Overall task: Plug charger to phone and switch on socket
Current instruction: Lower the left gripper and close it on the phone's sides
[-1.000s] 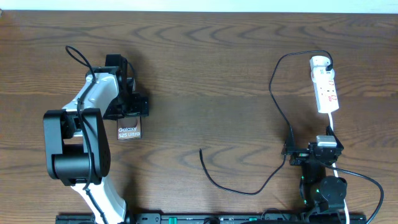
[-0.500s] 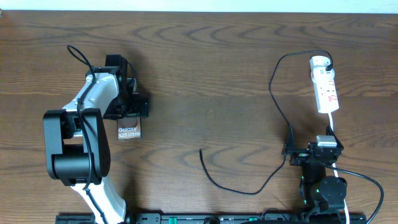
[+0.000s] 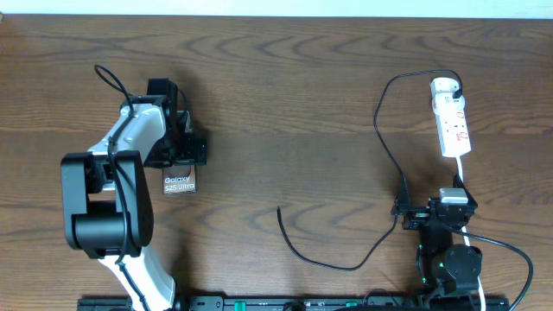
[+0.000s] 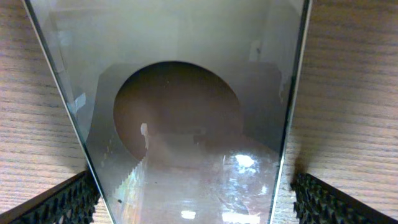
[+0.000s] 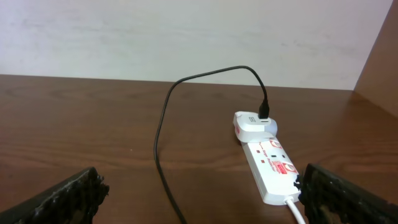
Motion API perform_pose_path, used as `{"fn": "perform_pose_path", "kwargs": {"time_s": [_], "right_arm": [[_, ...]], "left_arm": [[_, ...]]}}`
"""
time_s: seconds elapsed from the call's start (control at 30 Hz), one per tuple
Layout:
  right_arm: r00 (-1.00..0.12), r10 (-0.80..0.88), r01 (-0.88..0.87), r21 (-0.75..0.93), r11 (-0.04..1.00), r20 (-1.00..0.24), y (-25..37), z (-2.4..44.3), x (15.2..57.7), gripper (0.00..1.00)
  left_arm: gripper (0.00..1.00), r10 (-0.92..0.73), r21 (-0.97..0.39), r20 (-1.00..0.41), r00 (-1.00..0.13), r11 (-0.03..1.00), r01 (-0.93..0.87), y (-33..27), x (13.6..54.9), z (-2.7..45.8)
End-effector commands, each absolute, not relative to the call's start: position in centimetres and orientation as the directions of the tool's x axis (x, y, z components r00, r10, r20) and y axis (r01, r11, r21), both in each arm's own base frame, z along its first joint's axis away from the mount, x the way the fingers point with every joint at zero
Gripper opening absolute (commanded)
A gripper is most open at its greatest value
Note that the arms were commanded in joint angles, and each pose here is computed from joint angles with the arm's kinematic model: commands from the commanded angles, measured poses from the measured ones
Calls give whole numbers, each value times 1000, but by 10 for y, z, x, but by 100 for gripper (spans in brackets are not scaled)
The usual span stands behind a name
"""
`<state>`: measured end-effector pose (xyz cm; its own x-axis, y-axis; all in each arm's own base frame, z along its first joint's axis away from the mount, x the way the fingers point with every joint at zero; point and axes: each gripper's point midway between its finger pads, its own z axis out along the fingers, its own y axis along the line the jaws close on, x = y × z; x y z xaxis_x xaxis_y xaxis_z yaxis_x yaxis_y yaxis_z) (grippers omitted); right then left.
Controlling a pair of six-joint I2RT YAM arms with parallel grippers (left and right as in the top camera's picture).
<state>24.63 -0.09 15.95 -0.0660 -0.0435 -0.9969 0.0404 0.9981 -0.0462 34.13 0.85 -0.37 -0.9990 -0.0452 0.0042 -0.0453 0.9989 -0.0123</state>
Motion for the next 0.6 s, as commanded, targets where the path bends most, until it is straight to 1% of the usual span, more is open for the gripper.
{"fn": "perform_pose_path", "kwargs": {"time_s": [0.0, 0.33, 0.57], "right_arm": [[-67, -55, 48, -58, 997, -996, -3, 159, 246, 99], [-67, -55, 48, -58, 997, -996, -3, 159, 246, 99], [-67, -55, 48, -58, 997, -996, -3, 159, 246, 99]], "left_arm": [[98, -42, -11, 32, -999, 999, -43, 10, 330, -15], [98, -42, -11, 30, -999, 999, -43, 10, 329, -17], [98, -43, -12, -3, -999, 999, -43, 10, 337, -17]]}}
